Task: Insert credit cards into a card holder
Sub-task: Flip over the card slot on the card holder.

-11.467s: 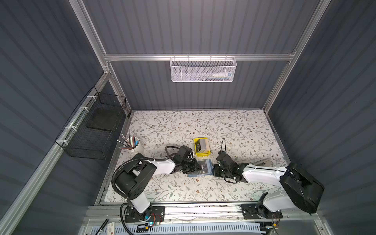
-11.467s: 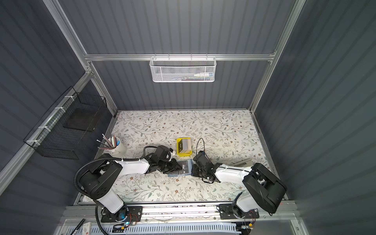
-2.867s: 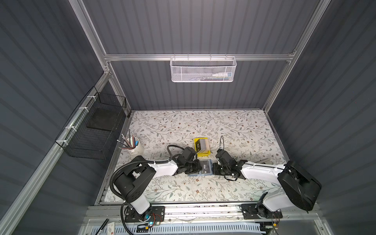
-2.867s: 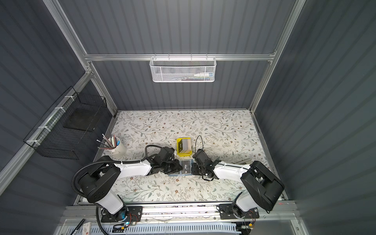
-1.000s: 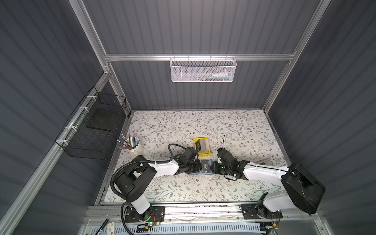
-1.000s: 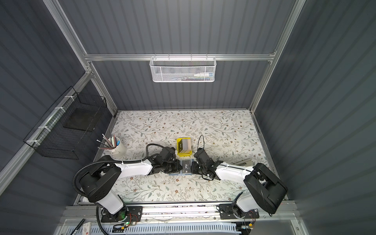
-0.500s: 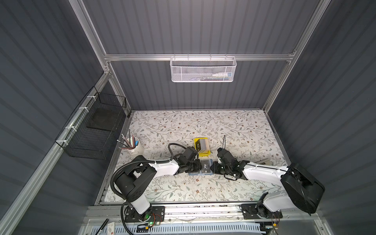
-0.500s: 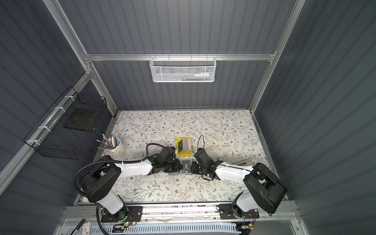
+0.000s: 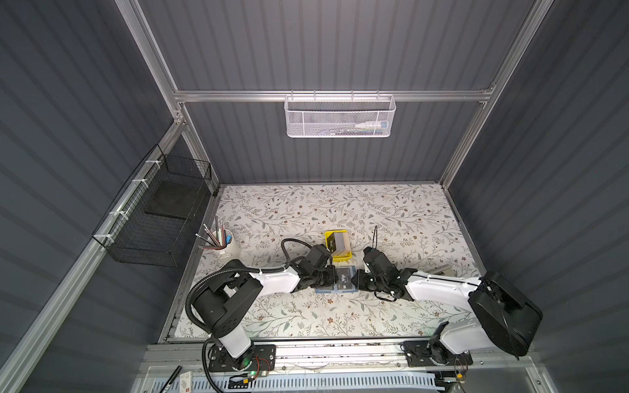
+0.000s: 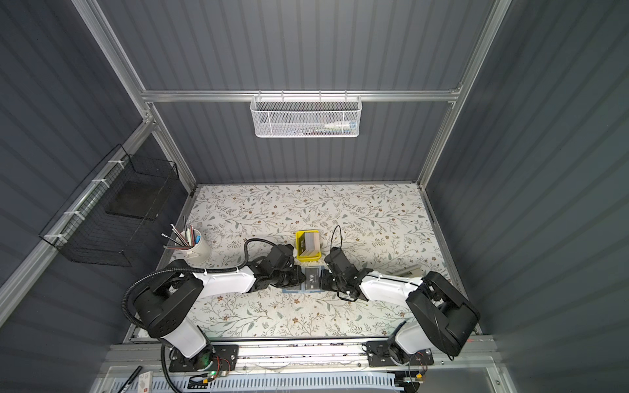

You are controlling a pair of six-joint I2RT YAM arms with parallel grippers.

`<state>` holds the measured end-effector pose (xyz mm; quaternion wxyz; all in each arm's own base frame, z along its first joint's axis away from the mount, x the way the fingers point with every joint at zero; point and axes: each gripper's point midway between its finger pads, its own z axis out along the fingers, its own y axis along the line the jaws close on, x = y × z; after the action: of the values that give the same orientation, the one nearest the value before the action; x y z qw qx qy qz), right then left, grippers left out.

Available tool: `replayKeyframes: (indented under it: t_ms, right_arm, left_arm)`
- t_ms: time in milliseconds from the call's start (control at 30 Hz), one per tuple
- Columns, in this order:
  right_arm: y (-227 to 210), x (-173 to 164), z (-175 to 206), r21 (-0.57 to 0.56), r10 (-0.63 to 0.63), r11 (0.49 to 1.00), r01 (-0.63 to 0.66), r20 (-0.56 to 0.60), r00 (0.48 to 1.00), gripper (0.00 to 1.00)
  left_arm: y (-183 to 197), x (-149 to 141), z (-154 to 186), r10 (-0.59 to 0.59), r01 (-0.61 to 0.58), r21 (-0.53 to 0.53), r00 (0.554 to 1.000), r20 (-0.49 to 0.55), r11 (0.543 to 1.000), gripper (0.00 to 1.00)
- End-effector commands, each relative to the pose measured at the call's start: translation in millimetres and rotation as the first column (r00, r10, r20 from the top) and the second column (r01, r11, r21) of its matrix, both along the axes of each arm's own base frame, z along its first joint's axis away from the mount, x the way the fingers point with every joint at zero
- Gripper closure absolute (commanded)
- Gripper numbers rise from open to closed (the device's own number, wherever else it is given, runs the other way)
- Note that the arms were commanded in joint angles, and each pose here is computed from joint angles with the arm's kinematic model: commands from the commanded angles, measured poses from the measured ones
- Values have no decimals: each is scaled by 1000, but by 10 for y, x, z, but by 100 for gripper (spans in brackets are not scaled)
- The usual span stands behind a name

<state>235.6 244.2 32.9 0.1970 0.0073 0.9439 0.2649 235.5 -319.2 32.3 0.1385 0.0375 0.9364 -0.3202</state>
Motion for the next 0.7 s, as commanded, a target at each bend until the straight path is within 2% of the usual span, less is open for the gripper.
replayKeyframes:
  t_ms: [0,667]
  right_arm:
    - [-52,-33,-87,-17,-6,1000,6,-17,1000,83]
    - [7,-33,-38,56,4,998,-3,-18,1000,80]
  left_arm:
    - [11,-10,-80,-15,15,36,1000,4,999,87]
    - [112,-126,-298,-6,10,84,999,-52,996,89]
